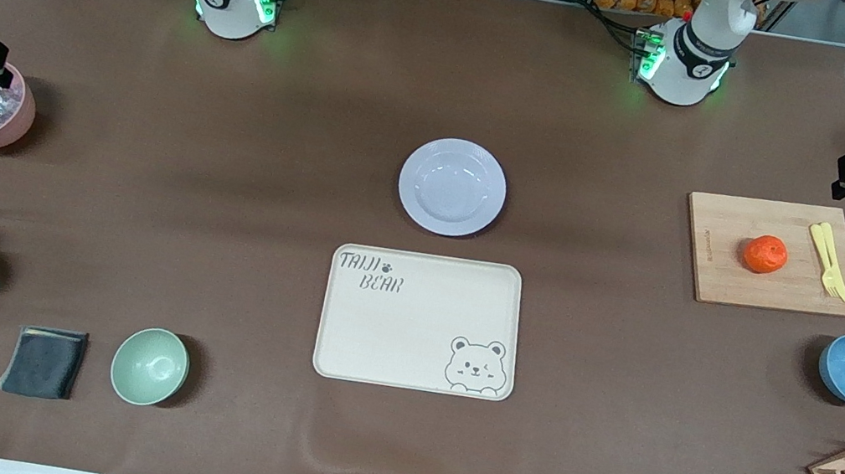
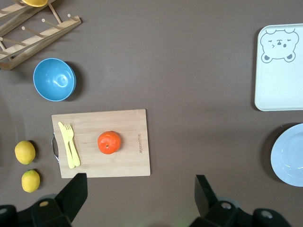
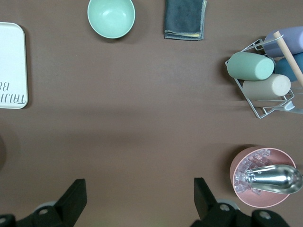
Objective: Place orange and plate with both arms
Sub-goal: 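Reach the left gripper down to the orange on the cutting board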
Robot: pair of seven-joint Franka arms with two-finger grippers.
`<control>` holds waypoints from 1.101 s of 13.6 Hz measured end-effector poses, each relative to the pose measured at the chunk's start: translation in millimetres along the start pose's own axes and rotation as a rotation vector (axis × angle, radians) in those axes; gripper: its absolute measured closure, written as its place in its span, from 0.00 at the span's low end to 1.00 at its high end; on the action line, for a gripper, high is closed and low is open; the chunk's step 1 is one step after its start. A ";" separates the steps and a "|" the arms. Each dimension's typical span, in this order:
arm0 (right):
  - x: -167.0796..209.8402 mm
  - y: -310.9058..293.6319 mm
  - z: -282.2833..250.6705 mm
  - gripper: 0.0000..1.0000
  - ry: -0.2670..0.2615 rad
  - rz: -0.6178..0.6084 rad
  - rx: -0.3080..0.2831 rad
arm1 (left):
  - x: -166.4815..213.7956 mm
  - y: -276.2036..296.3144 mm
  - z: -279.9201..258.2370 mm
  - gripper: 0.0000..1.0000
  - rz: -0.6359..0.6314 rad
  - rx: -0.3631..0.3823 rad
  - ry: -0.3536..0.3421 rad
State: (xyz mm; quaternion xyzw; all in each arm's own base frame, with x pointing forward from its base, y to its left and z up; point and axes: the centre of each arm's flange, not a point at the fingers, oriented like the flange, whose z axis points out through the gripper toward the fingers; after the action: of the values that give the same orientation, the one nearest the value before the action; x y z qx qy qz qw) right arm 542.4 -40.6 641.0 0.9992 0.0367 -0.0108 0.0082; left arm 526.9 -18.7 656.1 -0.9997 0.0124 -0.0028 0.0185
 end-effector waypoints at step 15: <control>6.6 -3.5 12.9 0.00 -0.007 0.006 0.087 | -0.3 -113.9 244.1 0.00 -0.186 -0.023 -0.178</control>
State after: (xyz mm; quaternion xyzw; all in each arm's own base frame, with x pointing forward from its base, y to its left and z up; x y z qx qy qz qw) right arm 548.5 -36.8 627.9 0.9987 0.0330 -0.0158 -0.0349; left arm 530.8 104.1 416.4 -0.9930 -0.0822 0.0844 0.0078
